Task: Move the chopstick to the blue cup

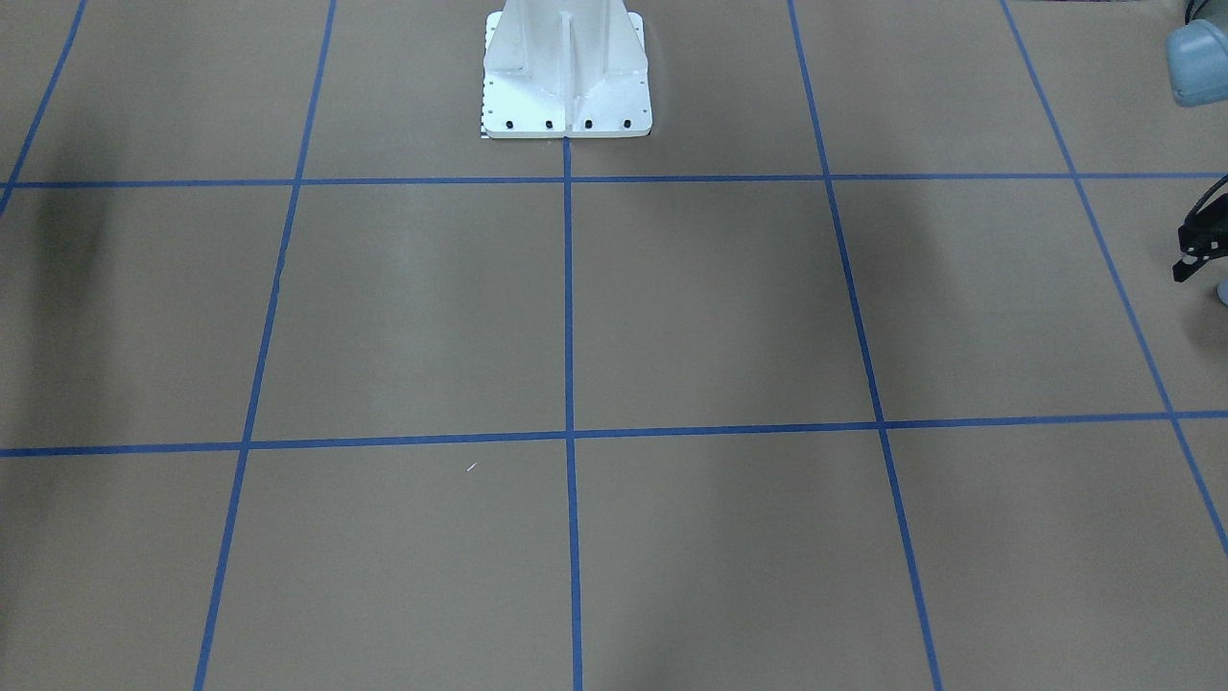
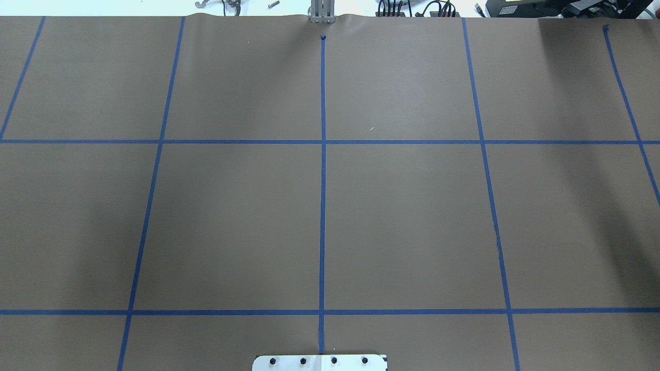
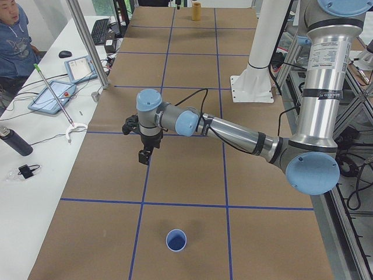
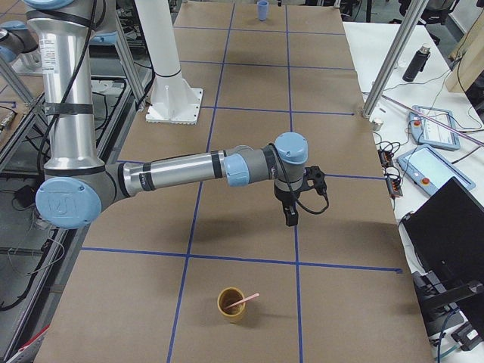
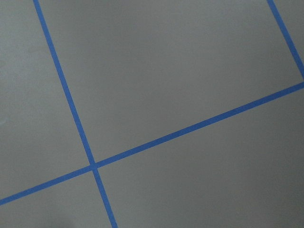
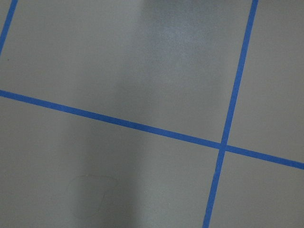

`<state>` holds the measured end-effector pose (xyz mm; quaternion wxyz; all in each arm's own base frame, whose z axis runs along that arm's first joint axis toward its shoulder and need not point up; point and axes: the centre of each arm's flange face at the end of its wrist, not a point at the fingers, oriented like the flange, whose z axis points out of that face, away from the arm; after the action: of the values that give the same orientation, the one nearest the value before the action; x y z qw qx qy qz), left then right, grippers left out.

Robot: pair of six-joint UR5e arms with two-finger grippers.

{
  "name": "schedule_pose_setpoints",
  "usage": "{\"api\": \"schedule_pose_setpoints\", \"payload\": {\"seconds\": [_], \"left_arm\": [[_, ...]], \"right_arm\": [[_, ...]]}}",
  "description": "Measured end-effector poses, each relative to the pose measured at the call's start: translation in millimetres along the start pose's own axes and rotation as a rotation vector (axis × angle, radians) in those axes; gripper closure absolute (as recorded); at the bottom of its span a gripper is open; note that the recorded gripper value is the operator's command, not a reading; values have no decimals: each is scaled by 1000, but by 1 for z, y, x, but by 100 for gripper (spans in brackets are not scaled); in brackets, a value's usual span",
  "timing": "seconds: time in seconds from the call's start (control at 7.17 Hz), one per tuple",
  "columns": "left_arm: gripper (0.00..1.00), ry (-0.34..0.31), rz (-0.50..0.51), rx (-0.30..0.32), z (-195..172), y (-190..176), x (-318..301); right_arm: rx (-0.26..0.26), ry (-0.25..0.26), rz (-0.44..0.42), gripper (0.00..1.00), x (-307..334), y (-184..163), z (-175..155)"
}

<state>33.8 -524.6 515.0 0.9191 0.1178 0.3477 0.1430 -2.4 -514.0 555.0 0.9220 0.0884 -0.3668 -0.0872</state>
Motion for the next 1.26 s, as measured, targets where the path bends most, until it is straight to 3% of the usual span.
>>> {"api": "schedule_pose_setpoints", "payload": {"seconds": [0.42,0.7,0.98,1.26], "left_arm": [[2,1,-19,0,10,13,-7],[2,0,-20,-34,26,21,-23],[2,5,27,-76,44,38,-92],[2,81,0,-107,68,68,-171]], "right_arm": [[1,-7,3,0,0,2,2],[15,-17,-19,0,-2,3,1],[57,-30,-56,0,2,9,7],[74,-58,-67,0,0,10,9]]}}
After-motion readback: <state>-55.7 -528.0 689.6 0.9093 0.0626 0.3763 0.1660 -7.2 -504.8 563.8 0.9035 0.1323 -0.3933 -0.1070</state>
